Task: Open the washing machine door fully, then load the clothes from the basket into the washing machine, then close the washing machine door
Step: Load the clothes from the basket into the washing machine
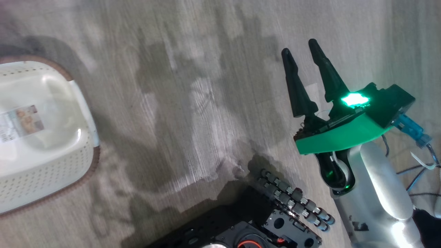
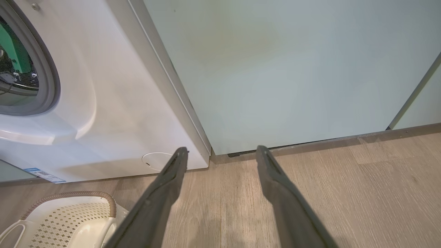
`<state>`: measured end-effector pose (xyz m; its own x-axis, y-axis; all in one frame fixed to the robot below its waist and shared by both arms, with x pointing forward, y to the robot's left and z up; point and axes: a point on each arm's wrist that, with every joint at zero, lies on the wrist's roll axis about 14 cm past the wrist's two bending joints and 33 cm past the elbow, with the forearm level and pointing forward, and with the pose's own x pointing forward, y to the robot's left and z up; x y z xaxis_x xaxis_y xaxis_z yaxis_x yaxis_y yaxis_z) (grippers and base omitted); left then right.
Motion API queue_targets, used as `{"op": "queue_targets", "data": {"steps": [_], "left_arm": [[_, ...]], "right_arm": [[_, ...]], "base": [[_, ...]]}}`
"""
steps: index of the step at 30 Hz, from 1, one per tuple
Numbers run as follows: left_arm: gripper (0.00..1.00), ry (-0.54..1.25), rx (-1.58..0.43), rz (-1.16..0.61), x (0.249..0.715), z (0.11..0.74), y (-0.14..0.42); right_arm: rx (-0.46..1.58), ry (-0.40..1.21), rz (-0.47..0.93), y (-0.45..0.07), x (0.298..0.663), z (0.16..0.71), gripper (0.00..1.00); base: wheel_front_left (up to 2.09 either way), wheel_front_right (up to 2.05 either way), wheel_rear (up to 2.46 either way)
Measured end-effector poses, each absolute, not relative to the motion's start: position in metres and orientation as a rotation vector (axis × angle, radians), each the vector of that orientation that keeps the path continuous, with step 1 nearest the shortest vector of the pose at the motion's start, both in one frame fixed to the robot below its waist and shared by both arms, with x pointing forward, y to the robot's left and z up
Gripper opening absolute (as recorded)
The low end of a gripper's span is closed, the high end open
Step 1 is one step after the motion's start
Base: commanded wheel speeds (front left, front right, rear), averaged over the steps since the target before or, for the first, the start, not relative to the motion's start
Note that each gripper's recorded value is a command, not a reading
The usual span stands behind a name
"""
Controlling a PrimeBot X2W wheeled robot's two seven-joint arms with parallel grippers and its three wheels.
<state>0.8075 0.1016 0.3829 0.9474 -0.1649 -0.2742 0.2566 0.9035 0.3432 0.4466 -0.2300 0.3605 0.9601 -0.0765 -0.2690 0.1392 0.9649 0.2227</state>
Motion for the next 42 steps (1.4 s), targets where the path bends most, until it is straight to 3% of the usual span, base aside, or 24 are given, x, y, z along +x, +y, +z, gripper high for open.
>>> {"op": "queue_targets", "data": {"steps": [12, 13, 14, 28, 42], "left_arm": [[0.00, 0.160, 0.299, -0.218, 0.826, 0.380, 0.079], [0.81, 0.156, 0.284, -0.216, 0.826, 0.379, 0.078], [1.00, 0.160, 0.273, -0.214, 0.826, 0.377, 0.078], [1.00, 0.134, 0.197, -0.214, 0.810, 0.399, 0.081], [1.00, 0.181, 0.127, -0.292, 0.732, 0.412, 0.081]], "right_arm": [[0.252, 0.285, -0.144, -0.239, 0.440, 0.356, 1.00], [0.250, 0.286, -0.145, -0.239, 0.440, 0.356, 1.00], [0.250, 0.287, -0.146, -0.240, 0.440, 0.356, 1.00], [0.239, 0.237, -0.125, -0.237, 0.448, 0.370, 1.00], [0.153, 0.096, -0.095, -0.239, 0.458, 0.425, 1.00]], "base": [[0.00, 0.00, 0.00], [0.00, 0.00, 0.00], [0.00, 0.00, 0.00], [0.00, 0.00, 0.00], [0.00, 0.00, 0.00]]}}
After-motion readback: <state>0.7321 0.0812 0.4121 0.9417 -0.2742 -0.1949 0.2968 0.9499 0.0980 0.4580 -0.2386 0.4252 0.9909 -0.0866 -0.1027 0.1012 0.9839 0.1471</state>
